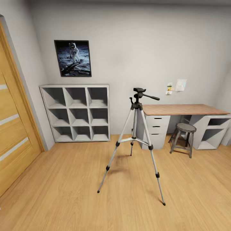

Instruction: Attach the digital camera to the camera tripod in the bedroom.

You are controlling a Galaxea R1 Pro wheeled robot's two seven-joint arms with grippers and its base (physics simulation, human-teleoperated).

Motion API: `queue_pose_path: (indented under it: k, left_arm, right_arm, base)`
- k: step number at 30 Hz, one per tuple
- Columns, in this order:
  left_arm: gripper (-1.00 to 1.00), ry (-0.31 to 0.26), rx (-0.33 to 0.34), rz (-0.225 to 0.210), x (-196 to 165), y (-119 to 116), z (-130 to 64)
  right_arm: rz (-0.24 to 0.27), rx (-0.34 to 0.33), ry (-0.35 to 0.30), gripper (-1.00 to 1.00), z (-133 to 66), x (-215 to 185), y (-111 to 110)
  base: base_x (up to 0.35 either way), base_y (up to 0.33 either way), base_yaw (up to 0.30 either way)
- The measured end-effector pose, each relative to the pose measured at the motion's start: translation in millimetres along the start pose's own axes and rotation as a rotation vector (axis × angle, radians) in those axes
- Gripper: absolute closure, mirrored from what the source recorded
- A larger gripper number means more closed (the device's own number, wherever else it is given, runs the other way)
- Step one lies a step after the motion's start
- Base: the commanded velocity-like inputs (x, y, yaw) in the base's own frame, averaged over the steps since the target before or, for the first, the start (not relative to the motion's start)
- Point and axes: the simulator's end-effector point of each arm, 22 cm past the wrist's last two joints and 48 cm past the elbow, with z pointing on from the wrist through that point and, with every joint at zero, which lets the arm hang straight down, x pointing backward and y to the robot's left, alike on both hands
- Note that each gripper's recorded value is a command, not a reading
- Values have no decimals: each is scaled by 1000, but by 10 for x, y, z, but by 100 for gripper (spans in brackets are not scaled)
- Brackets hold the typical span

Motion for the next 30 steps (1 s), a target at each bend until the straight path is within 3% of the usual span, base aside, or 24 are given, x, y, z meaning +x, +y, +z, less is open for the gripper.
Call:
queue_pose_path:
  k: [8, 12, 23, 30]
  left_arm:
    - [-100, -17, 3, -20, -51, -13, -1]
    - [-100, -44, 2, -57, -160, -10, -3]
    - [-100, -52, 2, -119, -192, -3, -4]
    - [-100, -52, 2, -123, -193, -3, -4]
  right_arm:
    - [-11, 9, -21, -100, -1, -134, -57]
    - [-13, 9, -57, -100, -6, -265, -64]
    - [-13, 10, -68, -100, -8, -300, -69]
    - [-13, 9, -69, -100, -8, -303, -63]
  base:
    - [0, 0, 0]
    - [0, 0, 0]
    - [0, 0, 0]
    - [0, 0, 0]
